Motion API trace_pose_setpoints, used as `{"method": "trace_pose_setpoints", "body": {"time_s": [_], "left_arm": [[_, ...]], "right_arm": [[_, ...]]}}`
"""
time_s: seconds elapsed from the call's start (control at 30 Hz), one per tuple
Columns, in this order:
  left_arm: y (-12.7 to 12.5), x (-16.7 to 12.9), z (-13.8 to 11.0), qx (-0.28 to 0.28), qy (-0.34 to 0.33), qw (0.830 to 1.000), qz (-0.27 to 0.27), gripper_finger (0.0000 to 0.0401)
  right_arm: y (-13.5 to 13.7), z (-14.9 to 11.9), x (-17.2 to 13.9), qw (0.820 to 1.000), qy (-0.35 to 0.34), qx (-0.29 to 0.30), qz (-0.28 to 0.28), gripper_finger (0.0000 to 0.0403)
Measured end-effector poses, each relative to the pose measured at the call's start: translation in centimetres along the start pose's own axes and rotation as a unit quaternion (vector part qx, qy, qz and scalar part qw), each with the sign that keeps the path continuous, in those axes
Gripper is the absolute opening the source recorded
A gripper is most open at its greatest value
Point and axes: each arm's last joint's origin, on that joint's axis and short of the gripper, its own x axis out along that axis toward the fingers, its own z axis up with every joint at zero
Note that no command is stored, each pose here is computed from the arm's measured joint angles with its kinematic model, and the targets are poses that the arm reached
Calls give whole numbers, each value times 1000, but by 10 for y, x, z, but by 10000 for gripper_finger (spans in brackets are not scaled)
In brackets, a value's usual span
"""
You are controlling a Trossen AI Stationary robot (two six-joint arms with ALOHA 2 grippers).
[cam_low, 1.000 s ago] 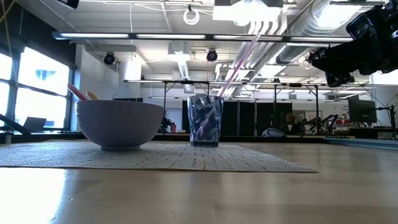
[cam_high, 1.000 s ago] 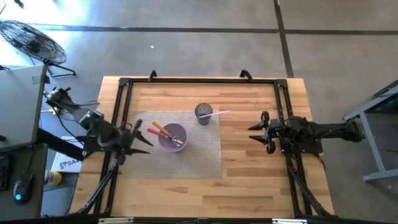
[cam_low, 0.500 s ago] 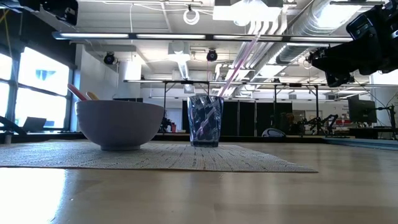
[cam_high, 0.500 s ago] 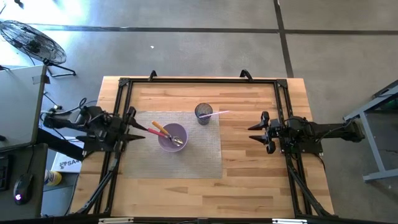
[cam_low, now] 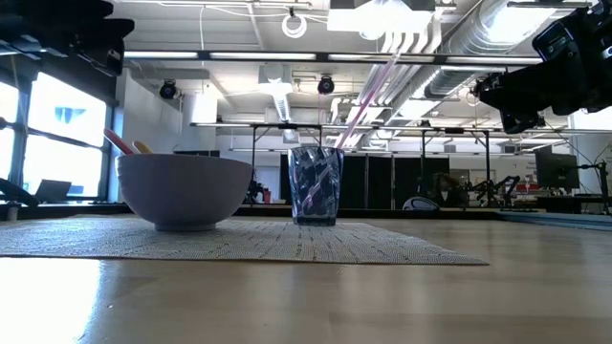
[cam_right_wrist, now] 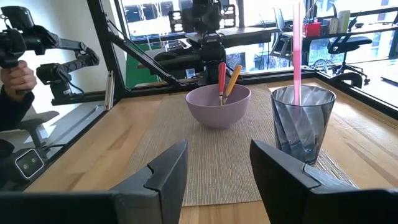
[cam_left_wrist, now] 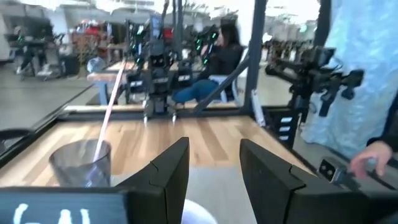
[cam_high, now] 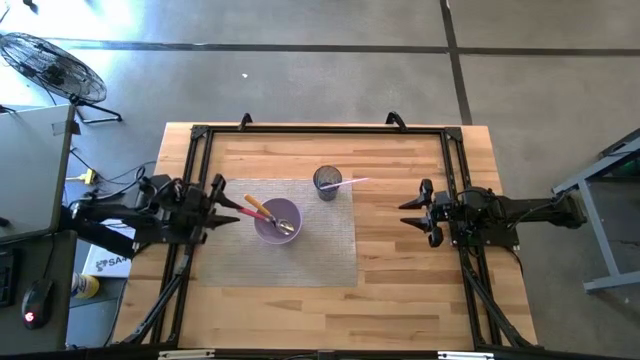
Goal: Pick & Place Utensil
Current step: Return to Home Position
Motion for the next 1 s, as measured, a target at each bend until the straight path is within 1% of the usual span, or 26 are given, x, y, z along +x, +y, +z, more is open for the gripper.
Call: {"method": "trace_pose_setpoints", "body": {"time_s": [0.1, 0.17, 0.3, 0.5, 0.77, 0.83, 1.0], "left_arm": [[0, 2, -4, 2, -19, 1000, -19, 140], [1, 4, -11, 0, -17, 1000, -25, 140], [3, 7, -22, -6, -6, 1000, -4, 140], [4, 10, -30, -8, -26, 1000, -2, 140], [5, 13, -44, -3, -15, 1000, 1, 140], [5, 13, -46, 2, -28, 1000, 1, 140], [5, 14, -48, 4, -18, 1000, 3, 140]], "right_arm": [[0, 0, 0, 1000, 0, 0, 0, 168], [0, 0, 0, 1000, 0, 0, 0, 168], [0, 0, 0, 1000, 0, 0, 0, 168], [0, 0, 0, 1000, 0, 0, 0, 168], [0, 0, 0, 1000, 0, 0, 0, 168], [0, 0, 0, 1000, 0, 0, 0, 168], [0, 0, 0, 1000, 0, 0, 0, 168]]}}
